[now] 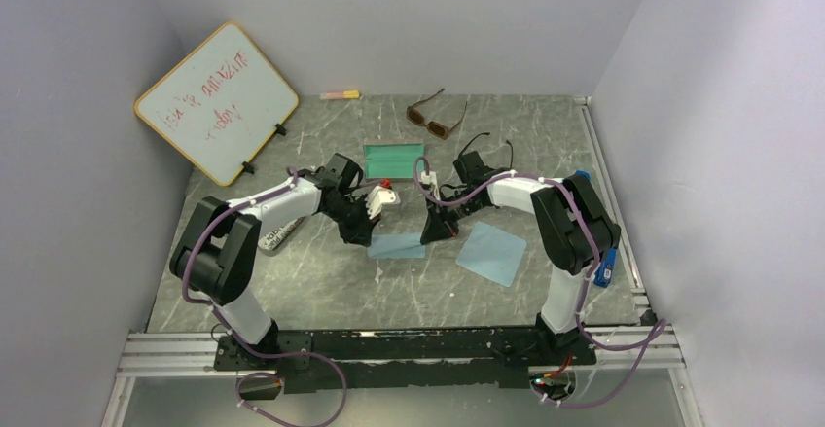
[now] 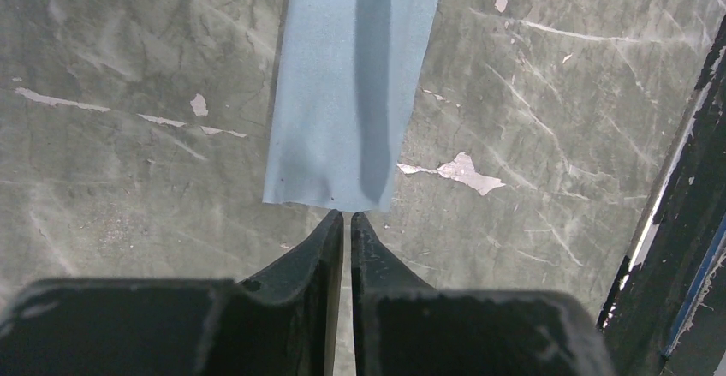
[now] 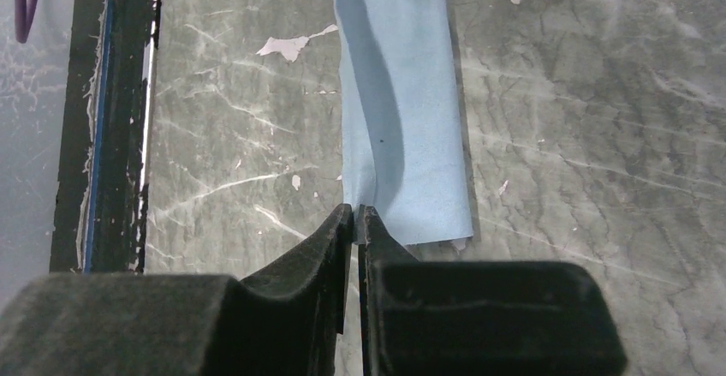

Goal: Organize the sunglasses
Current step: Fold the glasses cleaning cloth at the center of the board.

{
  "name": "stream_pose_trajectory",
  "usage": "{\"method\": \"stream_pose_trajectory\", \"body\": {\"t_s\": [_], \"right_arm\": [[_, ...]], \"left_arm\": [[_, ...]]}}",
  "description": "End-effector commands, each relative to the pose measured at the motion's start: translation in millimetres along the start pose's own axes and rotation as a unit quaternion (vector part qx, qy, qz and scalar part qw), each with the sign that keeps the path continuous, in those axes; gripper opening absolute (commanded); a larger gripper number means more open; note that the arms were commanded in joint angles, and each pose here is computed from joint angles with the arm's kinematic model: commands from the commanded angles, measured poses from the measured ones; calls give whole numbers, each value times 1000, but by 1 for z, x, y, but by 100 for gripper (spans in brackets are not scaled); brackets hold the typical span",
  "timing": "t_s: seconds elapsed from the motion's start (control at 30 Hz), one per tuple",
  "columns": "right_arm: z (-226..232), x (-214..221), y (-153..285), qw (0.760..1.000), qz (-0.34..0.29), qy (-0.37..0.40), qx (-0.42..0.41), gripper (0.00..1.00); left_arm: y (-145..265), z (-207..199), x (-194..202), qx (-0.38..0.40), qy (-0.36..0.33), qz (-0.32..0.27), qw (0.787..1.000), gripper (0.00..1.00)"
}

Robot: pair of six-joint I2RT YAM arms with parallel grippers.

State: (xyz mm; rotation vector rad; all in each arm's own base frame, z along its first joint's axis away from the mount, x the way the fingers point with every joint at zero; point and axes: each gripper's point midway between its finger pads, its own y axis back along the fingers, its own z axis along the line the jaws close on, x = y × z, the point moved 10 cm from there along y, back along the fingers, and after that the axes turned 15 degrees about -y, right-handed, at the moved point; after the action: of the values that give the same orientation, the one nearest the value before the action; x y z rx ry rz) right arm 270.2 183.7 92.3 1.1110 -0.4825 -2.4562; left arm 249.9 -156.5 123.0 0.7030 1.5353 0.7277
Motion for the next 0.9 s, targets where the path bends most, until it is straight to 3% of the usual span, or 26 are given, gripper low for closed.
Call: {"method": "stream_pose_trajectory", "body": {"t_s": [0.0,0.47,0.87], "right_arm": [[2,-12,-1,999,-6,35,-11,12],[5,-11,-5,999,8,39,-17,12],[12,-16,1,997,8,66,-28,37]], "left_arm": [[4,-2,-4,-1,-16,-6,1000,14],[6,6,-8,-34,-14,-5,999,21],[9,17,-16,-63,-35,1,997,30]]}}
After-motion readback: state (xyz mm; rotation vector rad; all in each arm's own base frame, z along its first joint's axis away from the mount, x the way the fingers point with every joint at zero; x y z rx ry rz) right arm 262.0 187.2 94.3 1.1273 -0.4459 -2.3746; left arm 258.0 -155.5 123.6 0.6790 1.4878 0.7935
